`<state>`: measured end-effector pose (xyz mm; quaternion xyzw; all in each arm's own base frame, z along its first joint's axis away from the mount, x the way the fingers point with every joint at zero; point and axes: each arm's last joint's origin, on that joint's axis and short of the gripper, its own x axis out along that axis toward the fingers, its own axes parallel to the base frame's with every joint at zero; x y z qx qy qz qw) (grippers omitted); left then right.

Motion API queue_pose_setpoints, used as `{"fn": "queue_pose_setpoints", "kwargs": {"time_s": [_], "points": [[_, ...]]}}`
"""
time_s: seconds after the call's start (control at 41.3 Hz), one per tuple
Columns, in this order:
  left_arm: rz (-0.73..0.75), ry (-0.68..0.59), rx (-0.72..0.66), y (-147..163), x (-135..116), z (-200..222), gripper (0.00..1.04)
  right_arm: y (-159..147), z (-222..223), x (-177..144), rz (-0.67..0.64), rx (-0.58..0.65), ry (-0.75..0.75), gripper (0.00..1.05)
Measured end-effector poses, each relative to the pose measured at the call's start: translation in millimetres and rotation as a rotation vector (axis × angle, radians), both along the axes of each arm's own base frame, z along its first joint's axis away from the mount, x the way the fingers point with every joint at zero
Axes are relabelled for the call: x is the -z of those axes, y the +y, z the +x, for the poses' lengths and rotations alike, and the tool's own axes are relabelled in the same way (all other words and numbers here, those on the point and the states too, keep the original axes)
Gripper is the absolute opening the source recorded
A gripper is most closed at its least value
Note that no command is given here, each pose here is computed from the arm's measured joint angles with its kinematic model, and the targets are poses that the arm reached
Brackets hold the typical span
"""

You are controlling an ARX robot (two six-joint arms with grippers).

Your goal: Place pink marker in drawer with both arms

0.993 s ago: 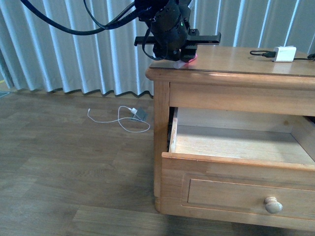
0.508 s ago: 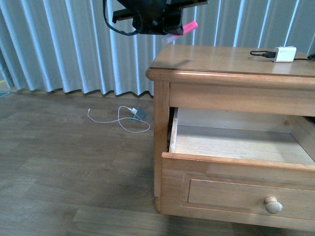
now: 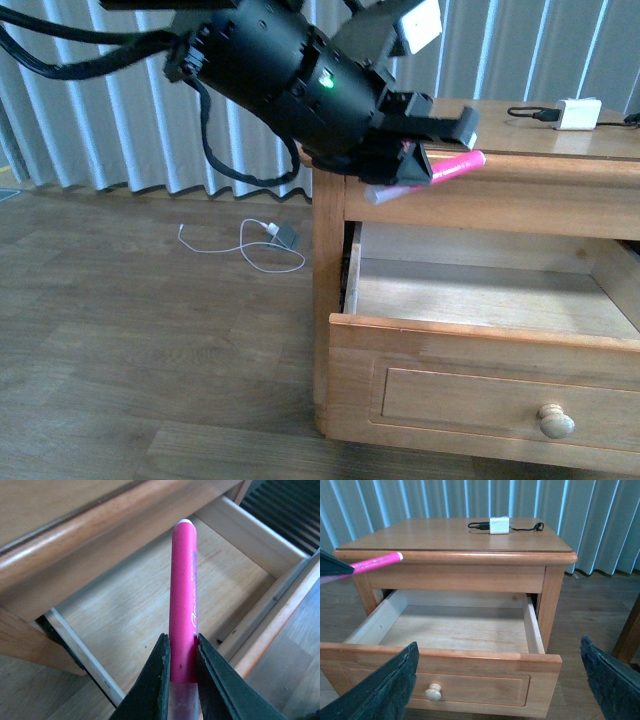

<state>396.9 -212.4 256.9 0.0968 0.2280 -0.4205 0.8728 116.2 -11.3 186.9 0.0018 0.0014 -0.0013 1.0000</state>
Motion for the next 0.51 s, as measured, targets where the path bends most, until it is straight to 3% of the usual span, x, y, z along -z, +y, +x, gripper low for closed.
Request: {"fn": "queue_pose_setpoints", "kwargs": {"time_s": [0.266, 0.508], "points": [[0.12, 0.061, 0.009, -37.9, 53.2, 17.9, 0.13, 0.0, 0.0, 0.0, 0.0, 0.0, 0.0, 0.96], [0.156, 0.063, -0.004, -52.6, 68.1, 29.4, 0.13, 0.0, 0.0, 0.0, 0.0, 0.0, 0.0, 0.96]]}}
